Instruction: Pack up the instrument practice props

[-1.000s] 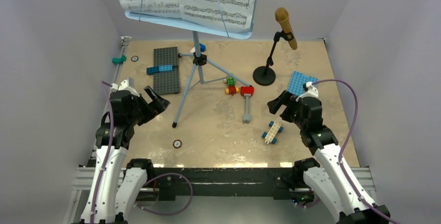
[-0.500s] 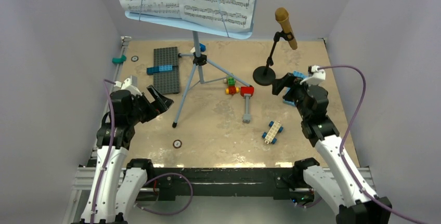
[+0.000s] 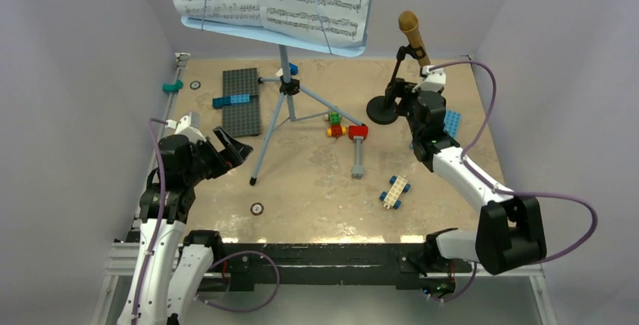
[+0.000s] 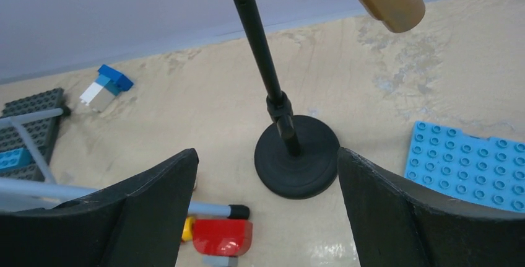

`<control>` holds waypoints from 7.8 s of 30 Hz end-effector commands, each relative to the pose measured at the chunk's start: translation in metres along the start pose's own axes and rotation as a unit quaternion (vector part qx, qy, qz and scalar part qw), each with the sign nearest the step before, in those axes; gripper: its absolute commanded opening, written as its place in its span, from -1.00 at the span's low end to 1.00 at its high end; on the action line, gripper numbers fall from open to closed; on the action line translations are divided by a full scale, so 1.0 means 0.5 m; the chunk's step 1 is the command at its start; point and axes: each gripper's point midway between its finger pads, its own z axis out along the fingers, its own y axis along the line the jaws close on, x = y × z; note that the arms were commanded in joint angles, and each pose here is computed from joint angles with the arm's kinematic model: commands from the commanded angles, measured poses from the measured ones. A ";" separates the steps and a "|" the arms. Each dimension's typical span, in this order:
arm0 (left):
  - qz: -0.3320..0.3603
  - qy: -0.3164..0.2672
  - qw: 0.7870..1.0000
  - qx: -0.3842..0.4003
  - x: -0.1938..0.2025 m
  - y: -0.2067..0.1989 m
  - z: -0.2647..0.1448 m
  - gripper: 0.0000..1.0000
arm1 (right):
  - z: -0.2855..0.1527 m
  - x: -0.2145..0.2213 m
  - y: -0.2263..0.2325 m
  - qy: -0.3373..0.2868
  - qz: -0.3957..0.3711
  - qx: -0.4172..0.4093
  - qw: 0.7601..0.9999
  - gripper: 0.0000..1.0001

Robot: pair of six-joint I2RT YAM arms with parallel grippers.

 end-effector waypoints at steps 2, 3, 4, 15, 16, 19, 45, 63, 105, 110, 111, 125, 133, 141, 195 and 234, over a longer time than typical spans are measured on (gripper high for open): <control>0.007 -0.018 1.000 0.006 -0.015 -0.006 0.003 0.87 | 0.046 -0.123 0.012 -0.112 -0.011 0.024 0.993 0.69; 0.006 -0.017 1.000 0.003 -0.014 -0.004 0.005 0.85 | 0.056 -0.122 0.010 -0.114 -0.014 0.028 0.993 0.66; 0.005 -0.017 1.000 0.002 -0.013 -0.002 0.006 0.84 | 0.065 -0.120 0.010 -0.113 -0.018 0.032 0.993 0.64; 0.006 -0.010 1.000 0.006 -0.003 0.000 0.012 0.79 | 0.161 -0.091 0.003 -0.094 -0.038 0.065 0.993 0.42; 0.006 -0.009 1.000 0.005 -0.003 0.000 0.012 0.79 | 0.165 -0.089 0.003 -0.093 -0.039 0.066 0.993 0.40; 0.007 -0.008 1.000 0.006 -0.002 -0.001 0.012 0.79 | 0.180 -0.082 0.003 -0.089 -0.042 0.070 0.993 0.35; 0.013 -0.010 1.000 0.010 0.000 -0.007 0.005 0.78 | 0.176 -0.099 0.003 -0.089 -0.063 0.071 0.991 -1.00; 0.012 -0.047 0.999 0.014 -0.018 -0.009 -0.003 0.76 | -0.185 -0.138 0.106 -0.076 -0.047 -0.089 0.992 -1.00; 0.100 0.025 0.955 0.279 0.095 -0.181 -0.087 1.00 | -0.425 0.149 0.450 0.030 -0.116 -0.386 0.915 -1.00; 0.110 0.009 0.946 0.306 0.093 -0.194 -0.105 1.00 | -0.418 0.192 0.435 0.057 -0.110 -0.374 0.919 -0.81; 0.113 0.004 0.944 0.309 0.092 -0.195 -0.107 1.00 | -0.420 0.199 0.431 0.062 -0.106 -0.373 0.920 -0.60; 0.135 -0.029 0.931 0.338 0.072 -0.219 -0.124 0.97 | -0.463 0.195 0.392 0.109 -0.069 -0.377 0.917 0.86; 0.163 -0.042 0.918 0.358 0.064 -0.240 -0.119 0.91 | -0.521 0.207 0.345 0.168 -0.082 -0.397 0.899 0.96; 0.243 -0.033 0.907 0.342 0.083 -0.304 -0.083 0.95 | -0.536 0.244 0.259 0.188 -0.051 -0.362 0.912 0.97; 0.368 -0.144 0.849 0.351 0.196 -0.505 0.010 -0.83 | -0.529 0.241 0.251 0.200 0.048 -0.320 0.925 0.97; 0.365 -0.114 0.878 0.288 0.216 -0.439 0.026 -1.00 | -0.431 0.283 0.361 0.143 -0.086 -0.331 0.929 -0.07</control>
